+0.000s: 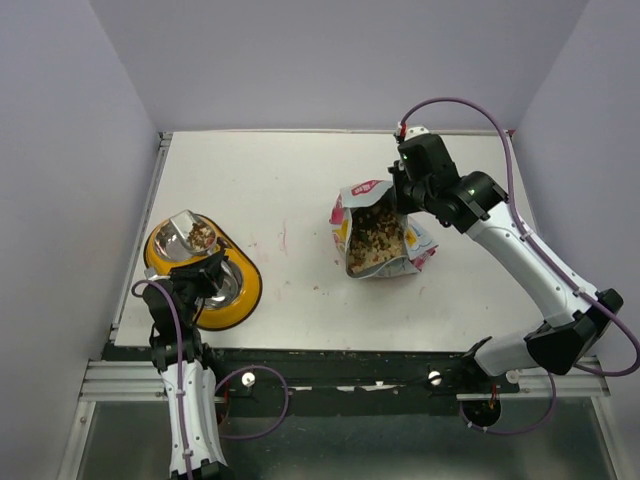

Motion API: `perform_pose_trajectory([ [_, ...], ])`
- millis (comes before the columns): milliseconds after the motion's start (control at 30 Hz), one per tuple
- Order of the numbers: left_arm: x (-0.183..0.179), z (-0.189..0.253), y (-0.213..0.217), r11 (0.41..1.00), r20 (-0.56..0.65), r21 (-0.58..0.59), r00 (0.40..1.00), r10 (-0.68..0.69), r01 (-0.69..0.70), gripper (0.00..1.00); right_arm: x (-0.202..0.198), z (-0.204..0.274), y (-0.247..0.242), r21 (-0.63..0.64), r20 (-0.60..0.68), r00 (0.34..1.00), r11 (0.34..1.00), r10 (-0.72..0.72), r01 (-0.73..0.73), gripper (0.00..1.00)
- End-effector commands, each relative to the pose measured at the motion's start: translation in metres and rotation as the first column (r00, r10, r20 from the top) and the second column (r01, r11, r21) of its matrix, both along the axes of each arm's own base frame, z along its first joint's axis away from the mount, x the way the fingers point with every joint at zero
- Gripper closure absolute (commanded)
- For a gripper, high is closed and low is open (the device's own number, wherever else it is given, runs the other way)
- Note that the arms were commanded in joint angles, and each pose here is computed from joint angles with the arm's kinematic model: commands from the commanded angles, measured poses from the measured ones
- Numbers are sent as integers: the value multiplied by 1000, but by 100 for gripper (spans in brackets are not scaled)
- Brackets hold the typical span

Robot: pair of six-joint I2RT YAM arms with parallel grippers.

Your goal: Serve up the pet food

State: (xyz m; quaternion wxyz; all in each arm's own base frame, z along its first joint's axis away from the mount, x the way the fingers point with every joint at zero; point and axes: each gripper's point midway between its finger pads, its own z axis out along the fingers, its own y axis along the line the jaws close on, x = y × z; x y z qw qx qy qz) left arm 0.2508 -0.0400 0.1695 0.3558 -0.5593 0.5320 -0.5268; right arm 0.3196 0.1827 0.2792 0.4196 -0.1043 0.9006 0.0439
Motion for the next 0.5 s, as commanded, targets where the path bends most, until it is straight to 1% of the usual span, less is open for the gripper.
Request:
perform_pose_trajectory([
  [0, -5, -21, 12, 989, -145, -101, 985, 89, -104, 100, -6, 21, 0, 68, 53, 998, 998, 14, -18, 99],
  [167, -9, -23, 15, 979, -263, -138, 959, 109, -150, 100, -10, 26, -3, 78, 65, 998, 997, 15, -20, 99],
  [267, -15, -29, 14, 972, -373, -162, 922, 98, -169, 100, -12, 28, -4, 82, 71, 997, 996, 18, -24, 99],
  [333, -16, -29, 15, 968, -417, -161, 902, 108, -191, 100, -13, 30, -3, 92, 76, 997, 995, 19, -26, 99],
  [467, -22, -33, 12, 954, -516, -207, 852, 83, -218, 100, -15, 32, -2, 104, 76, 997, 994, 26, -34, 99],
])
